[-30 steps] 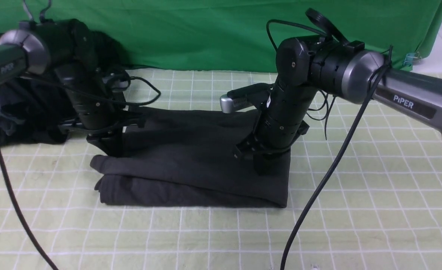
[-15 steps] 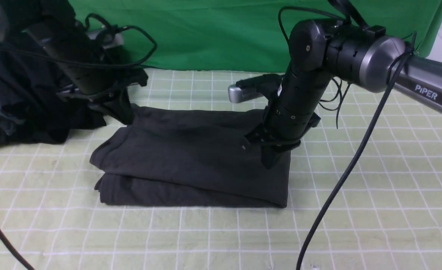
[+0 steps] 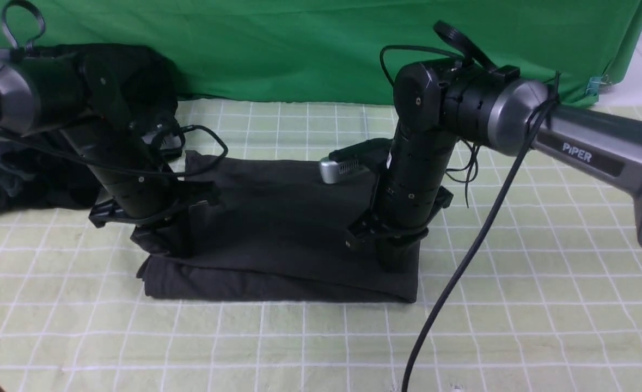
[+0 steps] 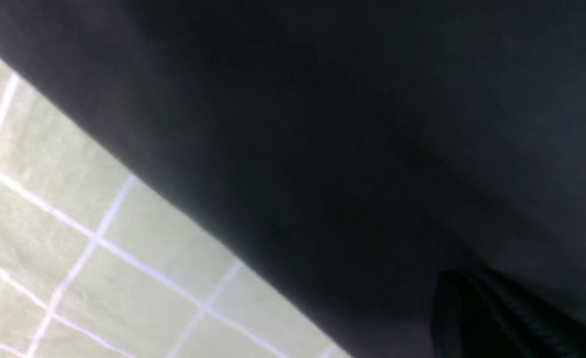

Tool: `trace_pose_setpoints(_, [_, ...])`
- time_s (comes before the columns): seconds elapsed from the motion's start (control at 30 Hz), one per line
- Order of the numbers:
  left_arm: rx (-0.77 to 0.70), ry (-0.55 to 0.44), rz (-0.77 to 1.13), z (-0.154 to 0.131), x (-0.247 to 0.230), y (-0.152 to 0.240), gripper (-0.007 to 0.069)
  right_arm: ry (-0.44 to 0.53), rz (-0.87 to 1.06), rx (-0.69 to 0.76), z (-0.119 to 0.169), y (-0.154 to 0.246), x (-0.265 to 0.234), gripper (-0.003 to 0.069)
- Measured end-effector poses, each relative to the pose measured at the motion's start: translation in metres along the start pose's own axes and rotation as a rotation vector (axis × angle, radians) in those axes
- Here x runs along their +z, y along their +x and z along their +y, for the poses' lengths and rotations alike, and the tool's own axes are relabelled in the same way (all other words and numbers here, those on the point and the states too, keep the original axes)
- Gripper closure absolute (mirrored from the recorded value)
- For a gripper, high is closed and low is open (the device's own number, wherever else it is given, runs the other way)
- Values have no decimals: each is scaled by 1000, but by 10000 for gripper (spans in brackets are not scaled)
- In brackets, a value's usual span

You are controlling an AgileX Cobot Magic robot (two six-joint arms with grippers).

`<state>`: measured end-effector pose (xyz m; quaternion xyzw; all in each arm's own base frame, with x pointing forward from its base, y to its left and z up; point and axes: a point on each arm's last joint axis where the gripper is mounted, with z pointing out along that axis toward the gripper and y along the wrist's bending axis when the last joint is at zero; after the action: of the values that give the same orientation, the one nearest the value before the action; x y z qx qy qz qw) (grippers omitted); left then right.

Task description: Fold a long-sleeved shirt over a green coffee tablecloth.

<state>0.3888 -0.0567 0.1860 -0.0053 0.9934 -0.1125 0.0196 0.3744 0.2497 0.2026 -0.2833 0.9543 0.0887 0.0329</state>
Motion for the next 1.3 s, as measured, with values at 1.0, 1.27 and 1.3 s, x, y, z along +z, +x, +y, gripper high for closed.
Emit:
trace_pose_setpoints(1.0, [274, 207, -1345, -10, -220, 374, 629, 189, -1853, -199, 24, 366, -216, 637])
trace_pose_setpoints(1.27, [249, 192, -1440, 5, -176, 380, 628, 182, -1933, -210, 22, 376, -198, 521])
trace_pose_setpoints(1.3, [241, 199, -1454, 6, -175, 378, 628, 182, -1934, -210, 22, 376, -198, 506])
